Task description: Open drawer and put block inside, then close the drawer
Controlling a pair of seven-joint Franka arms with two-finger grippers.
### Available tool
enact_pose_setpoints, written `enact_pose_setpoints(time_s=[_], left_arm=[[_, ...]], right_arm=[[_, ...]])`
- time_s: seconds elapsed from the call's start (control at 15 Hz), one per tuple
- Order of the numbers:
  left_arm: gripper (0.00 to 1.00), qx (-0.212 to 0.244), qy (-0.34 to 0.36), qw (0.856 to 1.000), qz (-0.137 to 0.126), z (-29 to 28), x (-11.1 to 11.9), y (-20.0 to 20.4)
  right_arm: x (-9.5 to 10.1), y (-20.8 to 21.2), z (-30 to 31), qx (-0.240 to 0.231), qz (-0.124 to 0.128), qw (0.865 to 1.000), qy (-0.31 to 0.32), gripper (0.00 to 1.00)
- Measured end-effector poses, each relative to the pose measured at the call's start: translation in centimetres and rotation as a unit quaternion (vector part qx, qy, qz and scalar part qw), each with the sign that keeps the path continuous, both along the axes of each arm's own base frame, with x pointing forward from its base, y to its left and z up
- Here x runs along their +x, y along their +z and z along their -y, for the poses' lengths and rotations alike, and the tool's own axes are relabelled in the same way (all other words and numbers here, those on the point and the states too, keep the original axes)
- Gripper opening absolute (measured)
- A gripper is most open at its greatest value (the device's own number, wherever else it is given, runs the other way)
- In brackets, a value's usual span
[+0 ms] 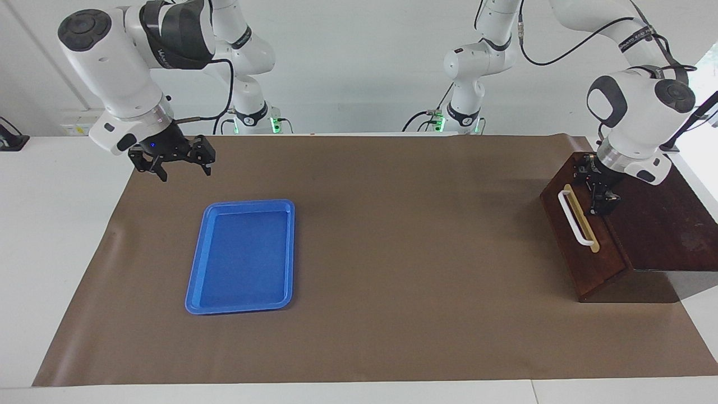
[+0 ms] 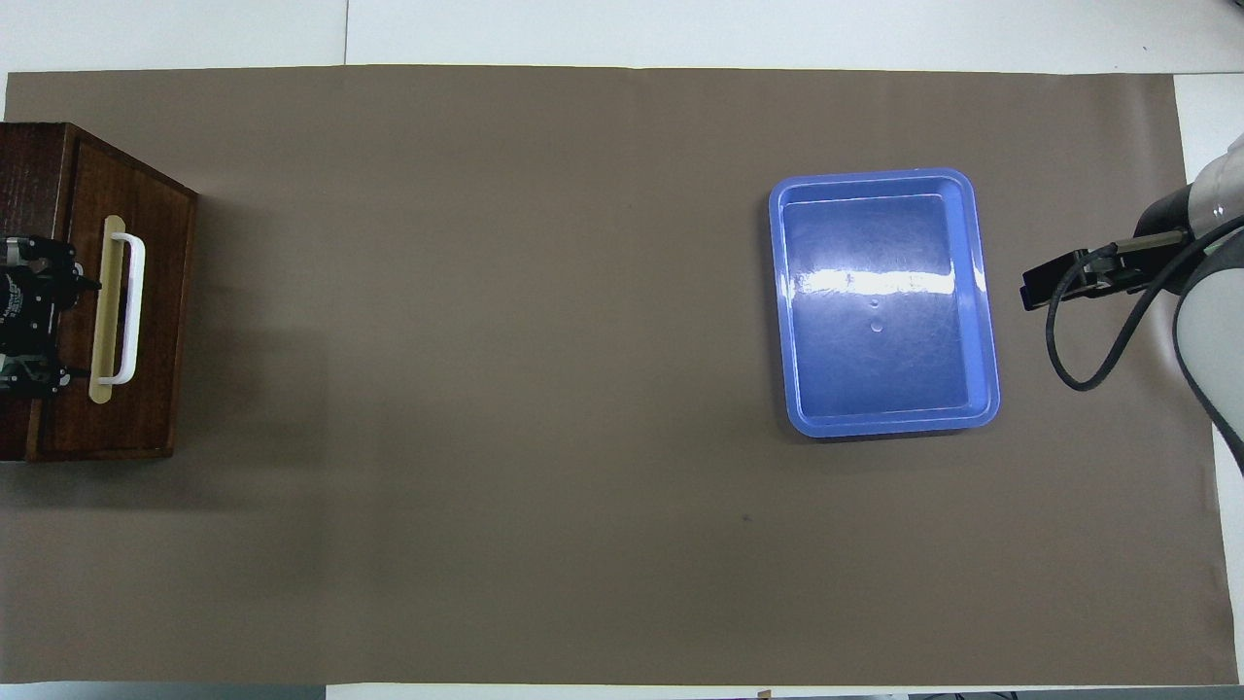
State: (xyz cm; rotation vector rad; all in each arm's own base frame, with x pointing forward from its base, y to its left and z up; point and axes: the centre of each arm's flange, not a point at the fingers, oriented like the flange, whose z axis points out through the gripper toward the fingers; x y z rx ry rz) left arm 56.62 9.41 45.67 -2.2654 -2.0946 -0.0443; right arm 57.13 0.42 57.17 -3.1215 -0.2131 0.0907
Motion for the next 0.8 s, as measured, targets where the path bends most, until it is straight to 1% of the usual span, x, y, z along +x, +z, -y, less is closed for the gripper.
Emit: enact_pose_setpoints(time_s=[0.2, 0.33, 0.47, 0.6, 0.73, 0.8], left_arm=[[1.00, 0.003, -0.015, 1.000, -0.001, 0.2, 0.1, 0.1], [1.00, 0.004, -0.066, 0.998, -0.001, 0.9, 0.3, 0.8], [1.00, 0.005, -0.137, 0.991, 0.000, 2.0, 0.4, 2.9], [1.00, 0.004, -0.226, 0.974, -0.009, 4.2, 0.1, 5.3], [1.00, 0.000, -0.322, 0.946, -0.020, 7.1, -0.7, 7.3], [1.00, -0.009, -0.364, 0.931, -0.020, 8.6, -1.1, 8.2]], right_arm=[[0.0, 0.0, 0.0, 0.000, 0.000, 1.000, 0.000, 1.00], [0.0, 0.0, 0.0, 0.000, 0.000, 1.000, 0.000, 1.00], [0.0, 0.0, 0.0, 0.000, 0.000, 1.000, 0.000, 1.00], [0.0, 0.0, 0.0, 0.000, 0.000, 1.000, 0.000, 1.00], [0.0, 0.0, 0.1, 0.000, 0.000, 1.000, 0.000, 1.00], [0.0, 0.0, 0.1, 0.000, 0.000, 1.000, 0.000, 1.00]])
